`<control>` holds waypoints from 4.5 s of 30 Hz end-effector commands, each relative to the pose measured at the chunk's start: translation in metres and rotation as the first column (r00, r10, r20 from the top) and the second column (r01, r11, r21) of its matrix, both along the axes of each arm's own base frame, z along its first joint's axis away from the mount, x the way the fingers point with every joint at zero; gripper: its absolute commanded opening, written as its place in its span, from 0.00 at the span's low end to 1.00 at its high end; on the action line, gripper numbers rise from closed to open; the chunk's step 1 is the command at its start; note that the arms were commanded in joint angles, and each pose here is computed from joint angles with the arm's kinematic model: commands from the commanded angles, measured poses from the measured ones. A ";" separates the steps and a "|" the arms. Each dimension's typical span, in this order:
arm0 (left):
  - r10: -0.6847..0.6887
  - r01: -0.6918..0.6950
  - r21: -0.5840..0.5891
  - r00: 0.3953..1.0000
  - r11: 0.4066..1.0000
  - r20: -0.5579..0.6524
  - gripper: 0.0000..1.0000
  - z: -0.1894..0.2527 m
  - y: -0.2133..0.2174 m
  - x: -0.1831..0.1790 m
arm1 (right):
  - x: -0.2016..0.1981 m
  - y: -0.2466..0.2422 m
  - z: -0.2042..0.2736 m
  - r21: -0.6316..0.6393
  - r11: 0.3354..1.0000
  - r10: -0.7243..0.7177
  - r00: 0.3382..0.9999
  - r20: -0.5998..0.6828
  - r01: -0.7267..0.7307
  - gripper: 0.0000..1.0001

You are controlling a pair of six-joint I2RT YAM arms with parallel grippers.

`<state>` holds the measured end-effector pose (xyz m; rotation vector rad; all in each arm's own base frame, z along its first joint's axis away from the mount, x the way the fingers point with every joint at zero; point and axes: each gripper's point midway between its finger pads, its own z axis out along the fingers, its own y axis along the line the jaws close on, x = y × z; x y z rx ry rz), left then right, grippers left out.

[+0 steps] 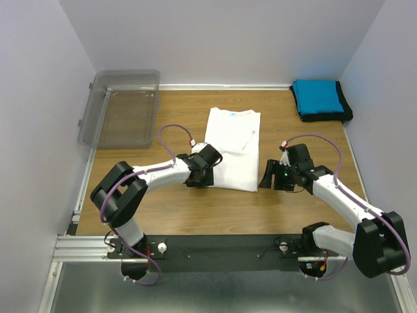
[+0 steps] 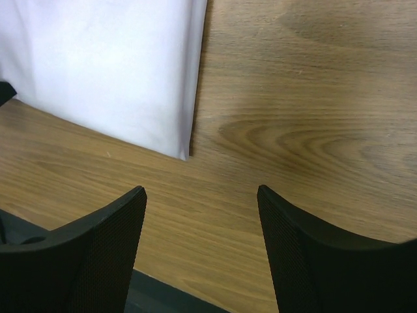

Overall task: Fold and stack the t-shirts
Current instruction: Fold the tshirt

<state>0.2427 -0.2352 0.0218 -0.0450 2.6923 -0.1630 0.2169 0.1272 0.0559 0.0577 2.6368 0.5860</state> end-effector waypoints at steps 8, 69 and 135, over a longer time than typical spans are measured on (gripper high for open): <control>0.007 -0.002 0.105 0.999 0.994 -0.048 0.56 -0.033 0.014 -0.008 | 0.008 0.000 -0.010 -0.176 0.983 -0.046 0.999 0.000 0.046 0.76; -0.196 0.194 -0.027 0.969 0.981 -0.150 0.00 -0.016 -0.002 -0.071 | -0.037 0.020 -0.048 -0.413 0.905 0.023 0.980 -0.196 -0.104 0.01; -0.009 0.024 -0.413 0.999 0.910 0.038 0.00 0.052 0.020 0.073 | 0.220 0.093 0.048 -0.403 0.882 0.287 0.957 0.045 -0.246 0.01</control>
